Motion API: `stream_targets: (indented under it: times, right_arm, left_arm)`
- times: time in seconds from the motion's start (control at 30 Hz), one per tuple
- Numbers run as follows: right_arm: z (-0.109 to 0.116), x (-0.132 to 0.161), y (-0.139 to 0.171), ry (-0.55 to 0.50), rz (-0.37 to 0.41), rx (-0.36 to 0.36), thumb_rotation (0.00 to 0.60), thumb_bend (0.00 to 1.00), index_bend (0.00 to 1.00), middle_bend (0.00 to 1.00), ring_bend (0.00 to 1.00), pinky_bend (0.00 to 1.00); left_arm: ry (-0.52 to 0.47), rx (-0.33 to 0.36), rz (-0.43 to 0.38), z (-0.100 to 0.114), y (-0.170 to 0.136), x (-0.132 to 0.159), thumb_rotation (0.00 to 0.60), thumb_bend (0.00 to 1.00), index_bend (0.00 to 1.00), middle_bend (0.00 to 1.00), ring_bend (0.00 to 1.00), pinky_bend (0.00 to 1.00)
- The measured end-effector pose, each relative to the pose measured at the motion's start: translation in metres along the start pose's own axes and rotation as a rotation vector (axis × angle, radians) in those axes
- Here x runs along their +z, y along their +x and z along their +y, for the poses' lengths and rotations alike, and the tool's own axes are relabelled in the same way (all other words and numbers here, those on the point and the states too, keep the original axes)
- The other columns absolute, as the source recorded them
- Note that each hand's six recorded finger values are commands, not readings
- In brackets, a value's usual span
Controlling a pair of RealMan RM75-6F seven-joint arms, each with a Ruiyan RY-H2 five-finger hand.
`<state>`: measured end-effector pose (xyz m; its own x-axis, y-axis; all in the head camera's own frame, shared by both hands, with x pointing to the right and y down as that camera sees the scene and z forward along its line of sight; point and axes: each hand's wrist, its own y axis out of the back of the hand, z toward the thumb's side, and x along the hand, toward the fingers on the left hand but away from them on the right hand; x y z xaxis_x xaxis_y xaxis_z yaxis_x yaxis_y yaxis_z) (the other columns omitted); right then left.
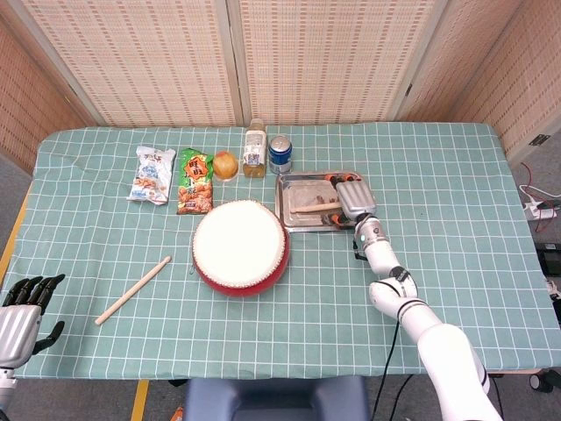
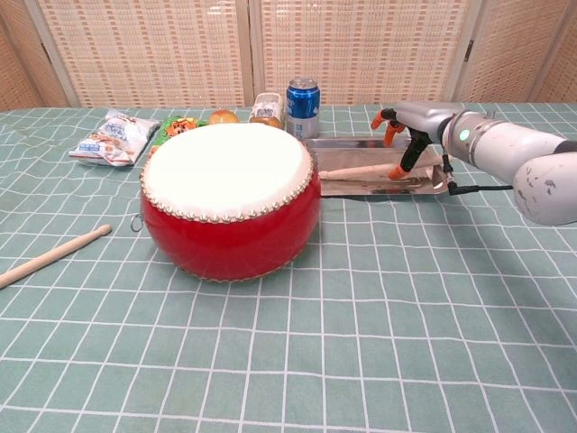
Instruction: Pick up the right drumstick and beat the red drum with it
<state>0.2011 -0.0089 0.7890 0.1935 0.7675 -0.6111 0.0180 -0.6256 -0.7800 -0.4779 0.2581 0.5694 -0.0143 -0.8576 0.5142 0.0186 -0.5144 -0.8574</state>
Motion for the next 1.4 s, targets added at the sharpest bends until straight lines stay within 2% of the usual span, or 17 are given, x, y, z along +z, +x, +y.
stream_targets:
  times: [0.27,0.4,0.53,0.67,0.8,0.9,0.97,1.07,1.2,1.4]
  right_arm:
    - [0.025,0.007,0.022,-0.033,0.113,-0.114,0.600,0.18,0.22,0.27,0.16,0.26]
    - [0.042,0.003,0.052,-0.027,0.172,-0.168,0.600,0.18,0.22,0.27,0.16,0.26]
    - [0.058,-0.011,0.097,-0.011,0.191,-0.210,0.600,0.18,0.21,0.27,0.15,0.24]
    - [0.074,-0.045,0.157,0.016,0.139,-0.250,0.600,0.18,0.17,0.24,0.10,0.17]
    - [0.088,-0.102,0.235,0.058,-0.003,-0.289,0.600,0.18,0.10,0.16,0.04,0.11]
    - [0.088,-0.132,0.285,0.076,-0.092,-0.295,0.600,0.18,0.05,0.11,0.01,0.07]
    - [0.085,-0.142,0.310,0.070,-0.121,-0.291,0.600,0.18,0.02,0.09,0.00,0.04]
    - [0.078,-0.146,0.338,0.032,-0.125,-0.282,0.600,0.18,0.00,0.05,0.00,0.00]
    - [0.068,-0.146,0.369,-0.011,-0.102,-0.260,0.600,0.18,0.00,0.01,0.00,0.00]
    - [0.064,-0.146,0.388,0.024,-0.079,-0.271,0.600,0.18,0.00,0.00,0.00,0.00]
  left_arm:
    - [-0.009,0.012,-0.006,0.002,0.002,-0.002,0.600,0.30,0.12,0.15,0.09,0.11]
    - [-0.015,0.024,-0.012,0.004,0.004,-0.001,0.600,0.30,0.12,0.15,0.09,0.11]
    - [-0.015,0.034,-0.023,0.007,0.005,0.002,0.600,0.30,0.12,0.15,0.09,0.11]
    - [-0.013,0.045,-0.028,0.009,0.006,0.004,0.600,0.30,0.12,0.15,0.09,0.11]
    - [-0.010,0.057,-0.037,0.012,0.007,0.008,0.600,0.30,0.12,0.15,0.09,0.11]
    - [-0.011,0.066,-0.043,0.014,0.008,0.011,0.600,0.30,0.12,0.14,0.09,0.11]
    - [-0.010,0.071,-0.049,0.015,0.008,0.013,0.600,0.30,0.12,0.13,0.08,0.10]
    - [-0.005,0.082,-0.054,0.017,0.007,0.015,0.600,0.30,0.10,0.10,0.05,0.08]
    - [0.002,0.104,-0.052,0.021,0.005,0.017,0.600,0.30,0.08,0.07,0.02,0.05]
    - [0.007,0.119,-0.046,0.022,0.003,0.017,0.600,0.30,0.05,0.02,0.00,0.04]
